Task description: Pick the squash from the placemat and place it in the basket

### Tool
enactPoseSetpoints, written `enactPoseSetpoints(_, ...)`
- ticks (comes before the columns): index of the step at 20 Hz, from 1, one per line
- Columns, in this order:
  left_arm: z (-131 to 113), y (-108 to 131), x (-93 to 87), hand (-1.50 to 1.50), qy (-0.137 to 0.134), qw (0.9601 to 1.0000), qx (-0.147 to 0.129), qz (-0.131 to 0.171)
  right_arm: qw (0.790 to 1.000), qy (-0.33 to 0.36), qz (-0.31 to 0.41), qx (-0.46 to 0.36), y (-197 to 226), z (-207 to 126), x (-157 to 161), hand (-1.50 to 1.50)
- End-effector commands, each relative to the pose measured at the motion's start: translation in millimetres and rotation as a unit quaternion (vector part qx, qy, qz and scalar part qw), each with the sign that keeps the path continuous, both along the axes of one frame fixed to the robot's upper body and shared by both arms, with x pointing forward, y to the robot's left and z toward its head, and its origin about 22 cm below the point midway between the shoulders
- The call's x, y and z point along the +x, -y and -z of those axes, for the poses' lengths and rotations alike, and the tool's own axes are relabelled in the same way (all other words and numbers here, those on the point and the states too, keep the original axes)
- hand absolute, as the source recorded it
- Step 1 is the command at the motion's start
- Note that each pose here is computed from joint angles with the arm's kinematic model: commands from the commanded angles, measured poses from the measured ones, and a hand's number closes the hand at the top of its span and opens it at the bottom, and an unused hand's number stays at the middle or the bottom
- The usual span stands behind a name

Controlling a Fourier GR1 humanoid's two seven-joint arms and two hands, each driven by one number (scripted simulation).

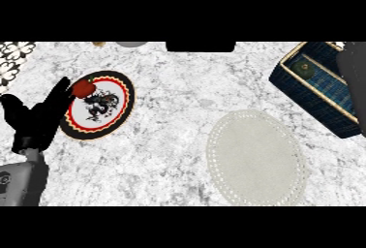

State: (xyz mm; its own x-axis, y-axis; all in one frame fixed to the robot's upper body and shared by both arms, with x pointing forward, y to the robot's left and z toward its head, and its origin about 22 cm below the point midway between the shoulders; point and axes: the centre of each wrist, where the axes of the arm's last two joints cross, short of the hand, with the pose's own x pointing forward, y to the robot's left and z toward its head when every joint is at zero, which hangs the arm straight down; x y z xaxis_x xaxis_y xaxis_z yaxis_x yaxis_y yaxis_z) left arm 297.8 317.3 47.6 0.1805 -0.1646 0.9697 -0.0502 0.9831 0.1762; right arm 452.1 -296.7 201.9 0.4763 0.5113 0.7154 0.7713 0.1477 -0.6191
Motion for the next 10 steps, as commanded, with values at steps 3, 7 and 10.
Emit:
enactPoseSetpoints(3, 12, 17, -6.0, 0.0, -0.002, 1.0, 0.0, 0.004, 0.998, 0.069, -0.015, 0.005, 18, 0, -6, -1.5)
enactPoseSetpoints(7, 11, 6, -7.4, 0.0, -0.008, 0.9999, -0.004, -0.012, 0.985, 0.159, 0.034, 0.056, 23, -25, -13, -1.5)
enactPoseSetpoints(10, 7, -7, -5.9, 0.0, -0.007, 0.9998, 0.001, -0.016, 0.97, 0.216, 0.07, 0.085, 39, -26, -25, -1.5)
